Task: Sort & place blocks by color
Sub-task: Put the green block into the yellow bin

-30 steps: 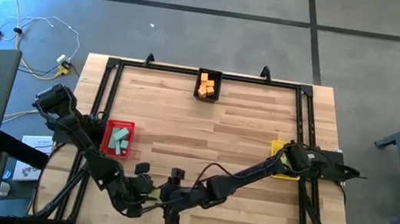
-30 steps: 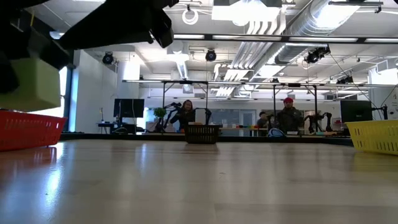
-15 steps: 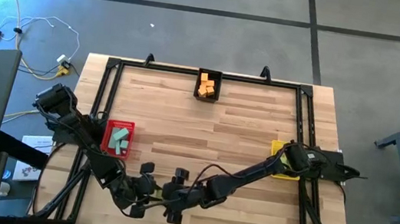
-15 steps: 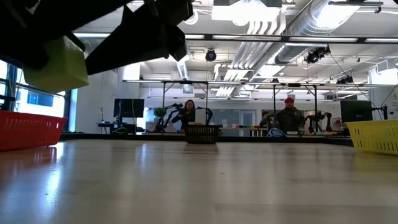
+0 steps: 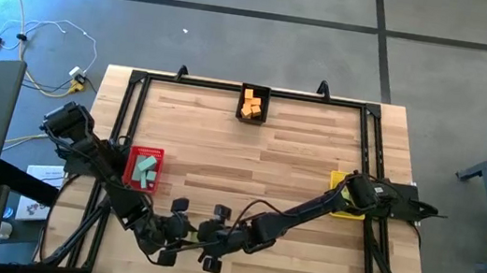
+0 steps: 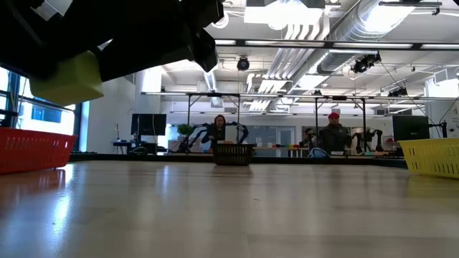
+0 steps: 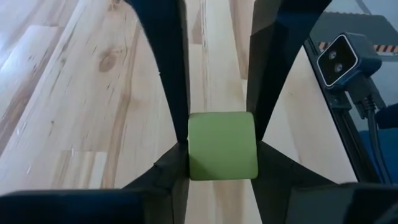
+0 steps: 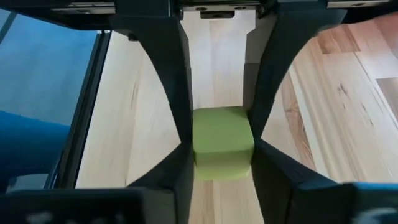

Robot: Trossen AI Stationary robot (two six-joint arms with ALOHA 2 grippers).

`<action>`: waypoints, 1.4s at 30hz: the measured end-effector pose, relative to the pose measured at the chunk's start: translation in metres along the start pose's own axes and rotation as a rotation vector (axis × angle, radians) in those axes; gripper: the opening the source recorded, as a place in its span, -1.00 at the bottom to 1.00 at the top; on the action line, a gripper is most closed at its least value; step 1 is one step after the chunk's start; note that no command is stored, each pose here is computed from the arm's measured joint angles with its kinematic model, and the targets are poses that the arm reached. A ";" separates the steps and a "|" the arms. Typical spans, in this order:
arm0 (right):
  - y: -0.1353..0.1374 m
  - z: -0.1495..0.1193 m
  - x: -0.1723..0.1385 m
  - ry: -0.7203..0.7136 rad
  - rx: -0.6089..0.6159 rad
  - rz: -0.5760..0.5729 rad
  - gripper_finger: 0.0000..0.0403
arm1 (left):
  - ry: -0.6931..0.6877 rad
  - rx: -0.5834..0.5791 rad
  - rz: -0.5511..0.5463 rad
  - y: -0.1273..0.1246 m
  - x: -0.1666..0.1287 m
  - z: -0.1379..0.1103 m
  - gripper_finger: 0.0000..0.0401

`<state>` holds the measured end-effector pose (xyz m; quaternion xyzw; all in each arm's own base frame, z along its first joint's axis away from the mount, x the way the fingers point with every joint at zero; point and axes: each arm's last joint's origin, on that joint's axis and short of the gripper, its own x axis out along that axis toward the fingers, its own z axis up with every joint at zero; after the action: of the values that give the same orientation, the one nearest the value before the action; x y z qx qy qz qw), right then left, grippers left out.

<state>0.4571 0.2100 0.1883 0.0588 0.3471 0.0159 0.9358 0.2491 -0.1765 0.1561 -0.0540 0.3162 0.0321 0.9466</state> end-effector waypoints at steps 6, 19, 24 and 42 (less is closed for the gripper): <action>0.000 -0.001 0.000 0.002 0.019 -0.013 -0.53 | 0.017 -0.006 -0.014 0.004 0.003 0.002 -0.35; -0.003 -0.008 -0.002 0.046 0.154 -0.102 -0.53 | 0.096 -0.066 -0.036 0.019 0.012 0.006 -0.19; -0.002 -0.010 -0.002 0.060 0.180 -0.111 -0.53 | 0.149 -0.068 -0.069 0.022 0.014 0.005 -0.14; -0.016 -0.043 -0.035 0.234 0.358 -0.554 -0.53 | 0.098 0.014 -0.163 0.032 -0.036 0.035 -0.15</action>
<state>0.4029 0.1959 0.1770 0.1232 0.4521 -0.2931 0.8334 0.2381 -0.1415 0.2024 -0.0742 0.3569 -0.0498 0.9299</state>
